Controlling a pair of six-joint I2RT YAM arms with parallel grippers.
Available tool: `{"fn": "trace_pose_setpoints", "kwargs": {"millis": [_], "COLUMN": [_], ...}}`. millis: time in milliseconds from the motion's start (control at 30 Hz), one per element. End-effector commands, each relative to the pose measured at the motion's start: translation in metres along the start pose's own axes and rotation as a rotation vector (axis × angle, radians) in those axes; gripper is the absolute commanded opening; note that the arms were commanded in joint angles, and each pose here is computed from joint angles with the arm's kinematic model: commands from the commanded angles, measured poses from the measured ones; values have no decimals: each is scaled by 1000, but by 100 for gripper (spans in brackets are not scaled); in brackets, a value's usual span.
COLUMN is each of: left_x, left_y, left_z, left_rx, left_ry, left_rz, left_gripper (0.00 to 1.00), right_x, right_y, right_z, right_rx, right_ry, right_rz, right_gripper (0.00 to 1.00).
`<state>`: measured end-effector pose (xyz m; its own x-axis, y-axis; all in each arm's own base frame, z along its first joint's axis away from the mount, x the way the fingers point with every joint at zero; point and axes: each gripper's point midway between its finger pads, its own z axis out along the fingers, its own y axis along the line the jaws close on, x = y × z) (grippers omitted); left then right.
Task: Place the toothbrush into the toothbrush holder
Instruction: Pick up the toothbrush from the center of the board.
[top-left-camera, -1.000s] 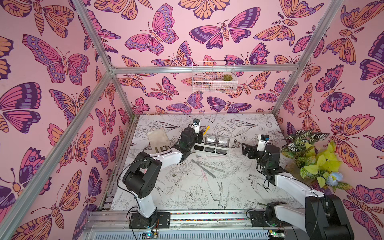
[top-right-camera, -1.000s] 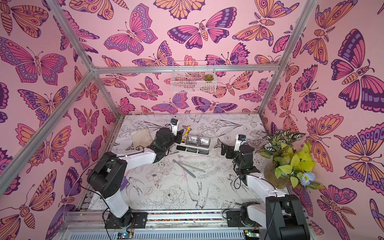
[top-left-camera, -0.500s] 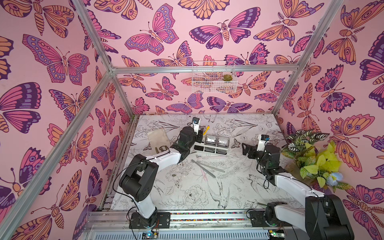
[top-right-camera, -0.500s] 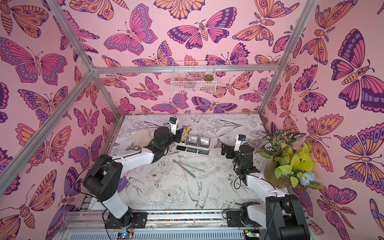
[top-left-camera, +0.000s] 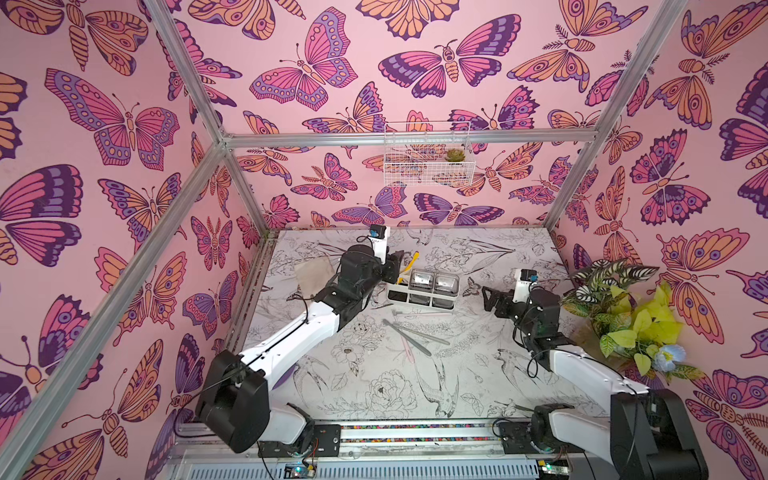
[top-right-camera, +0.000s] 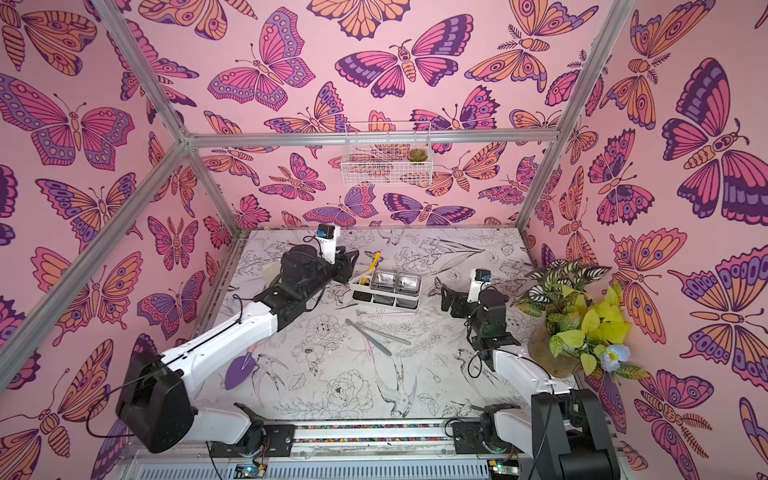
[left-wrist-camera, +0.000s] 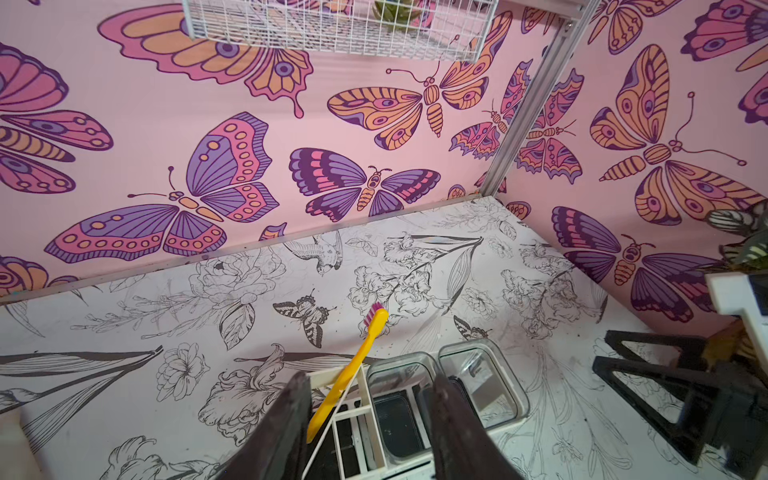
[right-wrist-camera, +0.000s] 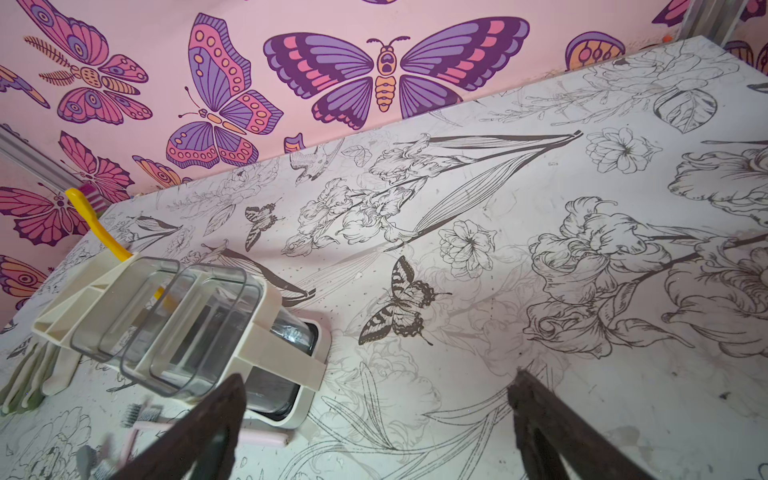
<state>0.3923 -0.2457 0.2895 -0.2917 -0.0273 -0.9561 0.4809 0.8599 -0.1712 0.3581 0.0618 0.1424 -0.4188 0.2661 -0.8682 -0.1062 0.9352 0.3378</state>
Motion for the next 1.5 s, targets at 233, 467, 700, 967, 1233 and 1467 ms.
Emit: {"fn": "trace_pose_setpoints", "kwargs": {"millis": [233,467,700,967,1233,1467], "left_x": [52,88,114,123,133,133], "left_y": [12,-14,-2,19,31,34], "left_z": [-35,-59,-71,-84,-83,-85], "left_rx": [-77,-8,-88,-188,-255,-272], "left_ry": [98,30,37,32,44,39], "left_rz": [-4,126,180,127,57,44], "left_gripper": [48,48,49,53,53,54], "right_x": [-25,-2,20,77,99,139], "right_y": [80,148,132,138,158,171], "right_z": [-19,-48,-73,-93,-70,-37], "right_rx": [-279,-418,-253,-271,-307,-330], "right_ry": [-23,120,265,501,510,674], "right_rz": [-118,-304,-306,-394,-347,-356], "right_gripper": [99,99,99,99,99,99]}}
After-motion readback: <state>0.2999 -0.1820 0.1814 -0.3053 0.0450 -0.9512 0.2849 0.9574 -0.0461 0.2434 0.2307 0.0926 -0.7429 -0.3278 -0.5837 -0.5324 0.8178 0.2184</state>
